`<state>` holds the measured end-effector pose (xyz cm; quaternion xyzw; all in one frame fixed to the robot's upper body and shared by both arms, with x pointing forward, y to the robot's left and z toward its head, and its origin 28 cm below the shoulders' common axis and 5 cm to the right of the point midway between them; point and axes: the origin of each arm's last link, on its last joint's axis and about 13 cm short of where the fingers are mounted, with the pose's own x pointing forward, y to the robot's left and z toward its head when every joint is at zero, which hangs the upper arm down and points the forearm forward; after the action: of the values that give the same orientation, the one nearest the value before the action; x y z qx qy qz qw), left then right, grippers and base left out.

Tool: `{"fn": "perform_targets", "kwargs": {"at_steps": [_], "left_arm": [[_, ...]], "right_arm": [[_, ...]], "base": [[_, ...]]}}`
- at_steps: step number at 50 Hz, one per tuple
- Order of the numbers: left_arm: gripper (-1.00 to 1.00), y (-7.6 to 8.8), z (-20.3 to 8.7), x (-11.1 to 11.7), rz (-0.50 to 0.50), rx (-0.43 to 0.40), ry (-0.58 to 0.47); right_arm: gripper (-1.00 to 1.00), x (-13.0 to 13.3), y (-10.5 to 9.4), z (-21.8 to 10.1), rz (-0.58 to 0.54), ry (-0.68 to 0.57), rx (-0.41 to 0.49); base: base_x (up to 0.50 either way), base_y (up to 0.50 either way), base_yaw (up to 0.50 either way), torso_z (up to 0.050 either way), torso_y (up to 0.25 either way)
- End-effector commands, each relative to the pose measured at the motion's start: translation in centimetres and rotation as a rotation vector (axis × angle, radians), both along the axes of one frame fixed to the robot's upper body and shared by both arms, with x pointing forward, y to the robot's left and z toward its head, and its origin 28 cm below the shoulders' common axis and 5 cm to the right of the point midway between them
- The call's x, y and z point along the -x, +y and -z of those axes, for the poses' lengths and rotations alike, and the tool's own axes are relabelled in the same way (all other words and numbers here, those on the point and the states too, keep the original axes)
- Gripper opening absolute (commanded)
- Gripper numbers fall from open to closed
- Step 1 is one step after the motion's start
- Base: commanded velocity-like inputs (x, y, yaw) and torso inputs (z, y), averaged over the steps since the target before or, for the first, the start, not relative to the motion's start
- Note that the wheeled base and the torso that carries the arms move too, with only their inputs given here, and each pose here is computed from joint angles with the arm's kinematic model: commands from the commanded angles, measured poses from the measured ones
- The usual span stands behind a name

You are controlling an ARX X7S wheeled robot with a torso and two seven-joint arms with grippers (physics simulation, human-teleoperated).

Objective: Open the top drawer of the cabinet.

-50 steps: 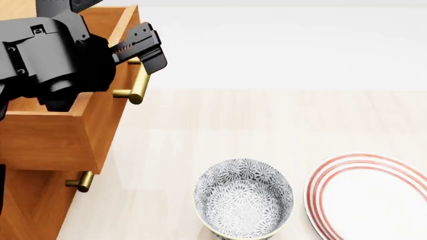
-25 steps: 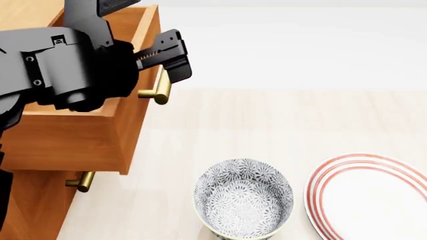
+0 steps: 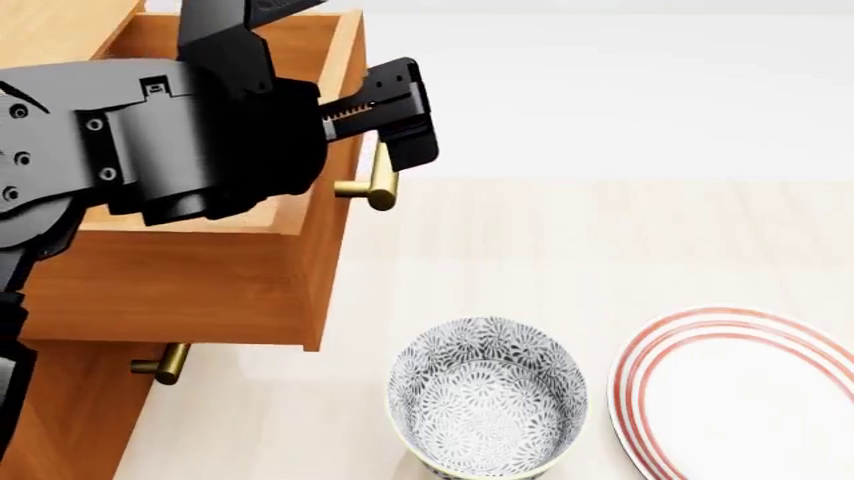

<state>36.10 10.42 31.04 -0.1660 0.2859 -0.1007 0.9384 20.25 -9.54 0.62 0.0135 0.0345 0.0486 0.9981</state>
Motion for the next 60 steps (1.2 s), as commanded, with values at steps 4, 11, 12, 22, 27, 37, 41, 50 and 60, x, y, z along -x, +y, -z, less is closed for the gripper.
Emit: {"fn": "perform_targets", "kwargs": {"at_steps": [4, 11, 12, 22, 27, 37, 41, 50, 60], "left_arm": [[1.0, -2.1, -0.6, 0.4, 0.081, 0.087, -0.002], [1.0, -3.0, -0.5, 0.5, 0.105, 0.106, 0.009], [1.0, -3.1, -0.5, 0.5, 0.107, 0.108, 0.01], [1.0, -4.2, -0.6, 1.1, 0.148, 0.131, 0.016], [1.0, -4.8, -0.8, 1.8, 0.18, 0.137, 0.005], [1.0, -3.9, -1.8, 3.5, 0.115, -0.108, -0.369], [1.0, -3.3, -1.9, 3.9, 0.069, -0.19, -0.483], [1.0, -2.5, -1.5, 4.6, 0.066, -0.245, -0.56], [1.0, -1.6, 0.0, 6.5, 0.103, -0.239, -0.579]], "right_arm": [[1.0, -0.2, 0.1, -0.2, -0.008, -0.018, -0.005], [1.0, -0.1, 0.1, -0.2, -0.018, -0.019, 0.001], [1.0, -0.1, 0.1, -0.2, -0.019, -0.019, 0.001], [1.0, -0.1, 0.1, -0.2, -0.029, -0.021, 0.007], [1.0, 0.0, 0.1, 0.0, -0.037, -0.021, 0.011], [1.0, 0.0, 0.1, 0.0, -0.041, -0.015, 0.013], [1.0, 0.1, 0.2, 0.1, -0.042, -0.01, 0.013], [1.0, 0.1, 0.2, 0.1, -0.042, -0.006, 0.013], [1.0, 0.1, 0.2, 0.1, -0.041, 0.0, 0.013]], "base": [[0.0, 0.0, 0.0, 0.0, 0.0], [0.0, 0.0, 0.0, 0.0, 0.0], [0.0, 0.0, 0.0, 0.0, 0.0], [0.0, 0.0, 0.0, 0.0, 0.0], [0.0, 0.0, -0.01, 0.0, 0.0], [0.0, 0.0, 0.0, 0.0, 0.0], [0.0, 0.0, 0.0, 0.0, 0.0], [0.0, 0.0, 0.0, 0.0, 0.0], [0.0, 0.0, 0.0, 0.0, 0.0]]}}
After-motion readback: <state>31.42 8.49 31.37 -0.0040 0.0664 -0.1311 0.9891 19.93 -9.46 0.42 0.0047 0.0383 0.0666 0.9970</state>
